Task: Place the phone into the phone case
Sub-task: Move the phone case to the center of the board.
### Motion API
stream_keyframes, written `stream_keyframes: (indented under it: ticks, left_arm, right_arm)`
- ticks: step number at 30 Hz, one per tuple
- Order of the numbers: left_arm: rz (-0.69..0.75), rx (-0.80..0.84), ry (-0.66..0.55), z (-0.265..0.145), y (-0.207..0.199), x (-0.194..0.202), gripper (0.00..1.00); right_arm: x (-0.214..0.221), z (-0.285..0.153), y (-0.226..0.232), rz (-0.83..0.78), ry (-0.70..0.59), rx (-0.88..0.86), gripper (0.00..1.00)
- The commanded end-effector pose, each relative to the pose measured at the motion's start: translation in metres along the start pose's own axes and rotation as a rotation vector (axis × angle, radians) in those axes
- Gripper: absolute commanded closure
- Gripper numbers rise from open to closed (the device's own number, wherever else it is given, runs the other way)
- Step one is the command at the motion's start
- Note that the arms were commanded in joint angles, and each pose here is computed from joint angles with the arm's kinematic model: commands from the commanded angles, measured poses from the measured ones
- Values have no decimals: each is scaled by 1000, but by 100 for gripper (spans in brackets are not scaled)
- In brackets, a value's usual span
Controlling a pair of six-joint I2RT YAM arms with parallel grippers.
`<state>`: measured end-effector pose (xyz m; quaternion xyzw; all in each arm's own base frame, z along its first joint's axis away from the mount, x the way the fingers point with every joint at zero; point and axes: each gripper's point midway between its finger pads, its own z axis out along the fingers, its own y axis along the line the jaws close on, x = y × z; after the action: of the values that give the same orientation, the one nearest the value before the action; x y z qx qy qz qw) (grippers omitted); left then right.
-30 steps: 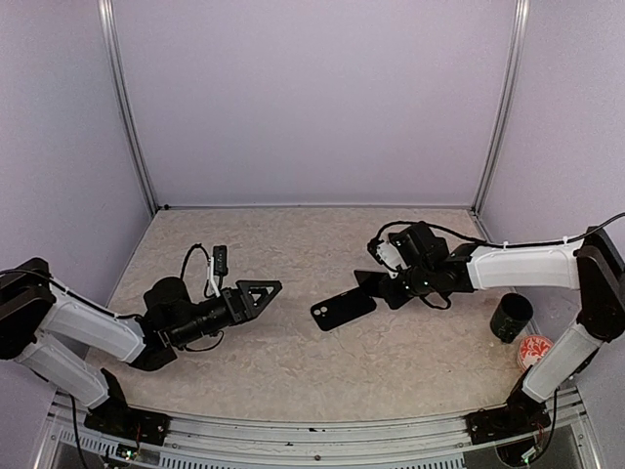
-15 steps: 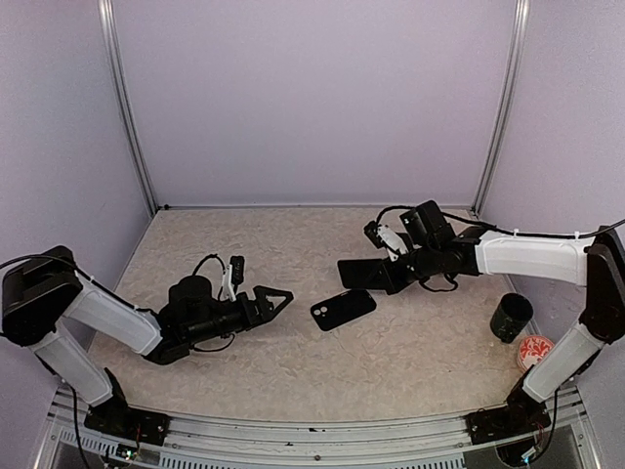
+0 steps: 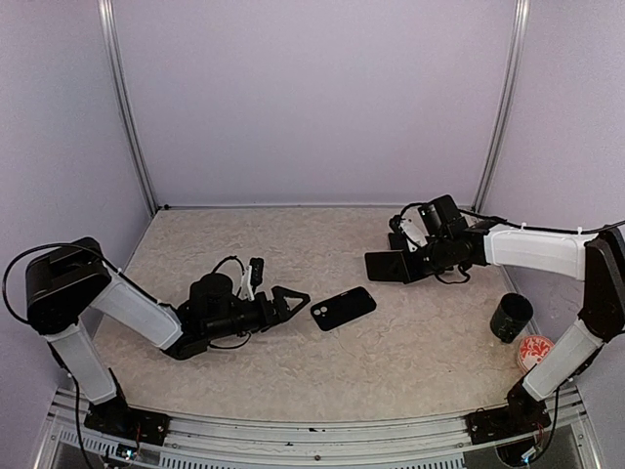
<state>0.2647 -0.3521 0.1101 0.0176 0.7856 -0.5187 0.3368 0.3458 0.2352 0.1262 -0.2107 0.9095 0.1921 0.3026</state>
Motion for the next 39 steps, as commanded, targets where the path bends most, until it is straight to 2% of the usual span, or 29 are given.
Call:
stream_keyframes:
  ticks: [1, 13, 28, 33, 39]
  left_arm:
    - [-2, 35, 21, 12, -6, 4, 1]
    - [-9, 6, 63, 31, 5, 14, 1]
    - [-25, -13, 90, 43, 14, 21, 1]
    - [-27, -24, 87, 42, 19, 21, 1]
    - [-35, -37, 72, 38, 25, 16, 1]
  right_arm:
    - [0, -3, -10, 5, -9, 47, 100]
    - [28, 6, -6, 14, 56, 2, 100]
    - [47, -10, 30, 35, 47, -154, 100]
    - [48, -17, 30, 47, 38, -130, 100]
    - [24, -38, 24, 47, -23, -66, 100]
